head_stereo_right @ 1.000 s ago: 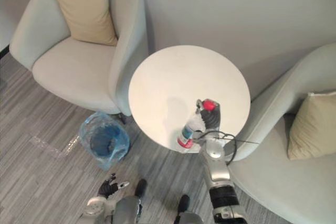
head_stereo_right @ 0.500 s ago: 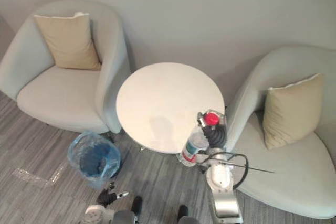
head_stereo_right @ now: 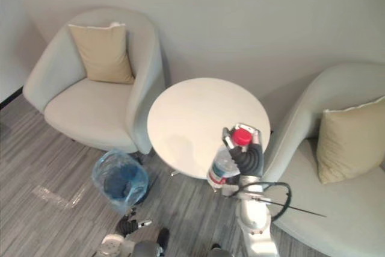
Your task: Gather rubbish on tea table into small bin, then transfer packed bag to large trash can.
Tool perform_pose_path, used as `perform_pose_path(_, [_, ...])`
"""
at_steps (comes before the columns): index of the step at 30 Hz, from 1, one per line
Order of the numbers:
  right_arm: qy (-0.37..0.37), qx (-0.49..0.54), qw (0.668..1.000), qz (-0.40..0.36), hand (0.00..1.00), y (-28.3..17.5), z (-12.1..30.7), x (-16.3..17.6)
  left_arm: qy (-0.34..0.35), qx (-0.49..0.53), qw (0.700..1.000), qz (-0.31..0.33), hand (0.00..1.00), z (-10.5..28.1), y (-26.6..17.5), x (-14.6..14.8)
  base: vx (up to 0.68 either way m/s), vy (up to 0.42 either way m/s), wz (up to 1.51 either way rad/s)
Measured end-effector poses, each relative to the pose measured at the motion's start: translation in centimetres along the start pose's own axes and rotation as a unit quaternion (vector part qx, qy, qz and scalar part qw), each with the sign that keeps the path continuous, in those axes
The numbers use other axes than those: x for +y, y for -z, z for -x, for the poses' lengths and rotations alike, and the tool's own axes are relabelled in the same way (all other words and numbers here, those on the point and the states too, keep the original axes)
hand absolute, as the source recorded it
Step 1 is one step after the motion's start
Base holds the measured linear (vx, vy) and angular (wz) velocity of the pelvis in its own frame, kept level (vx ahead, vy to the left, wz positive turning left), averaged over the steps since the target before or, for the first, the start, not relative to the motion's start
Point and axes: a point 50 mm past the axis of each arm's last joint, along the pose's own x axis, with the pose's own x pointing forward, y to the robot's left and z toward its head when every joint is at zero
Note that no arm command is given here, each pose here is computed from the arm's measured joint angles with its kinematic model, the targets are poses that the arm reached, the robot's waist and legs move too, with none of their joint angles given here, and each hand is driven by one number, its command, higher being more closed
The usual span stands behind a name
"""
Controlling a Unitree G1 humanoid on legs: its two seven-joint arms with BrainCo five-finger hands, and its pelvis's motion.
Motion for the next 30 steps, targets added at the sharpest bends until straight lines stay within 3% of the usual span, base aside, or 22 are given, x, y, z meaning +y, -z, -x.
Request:
perform_pose_path(4, [0.008, 0.018, 0.999, 0.039, 1.00, 1.8, -0.9, -1.2, 0.055, 0.006, 0.997, -0.060, 0.00, 0.2, 0.4, -2.6, -0.06, 0.092, 0.60])
perform_pose_path(8, [0.012, 0.067, 0.996, 0.054, 1.00, 4.1, -0.6, -1.4, 0.068, 0.006, 0.992, -0.101, 0.00, 0.0, 0.4, -2.6, 0.00, 0.123, 0.47])
perform_pose_path(17, [-0.010, 0.123, 0.990, 0.063, 1.00, 6.4, 0.2, -0.1, 0.041, 0.020, 0.993, -0.109, 0.00, 0.0, 1.1, -0.2, -0.02, 0.051, 0.12])
perform_pose_path(23, [-0.031, 0.128, 0.988, 0.077, 1.00, 6.5, 0.6, -0.5, 0.014, 0.029, 0.997, -0.073, 0.00, -0.2, 1.0, 0.7, 0.09, -0.049, 0.48])
perform_pose_path(26, [-0.031, 0.141, 0.986, 0.079, 1.00, 6.8, 1.3, -0.8, 0.001, 0.035, 0.996, -0.084, 0.00, -0.3, 1.3, 2.0, 0.13, -0.143, 0.83])
perform_pose_path(30, [-0.033, 0.148, 0.984, 0.092, 1.00, 7.0, 1.6, -1.5, 0.019, 0.036, 0.997, -0.069, 0.00, -0.3, 1.3, 0.1, 0.24, -0.175, 0.75])
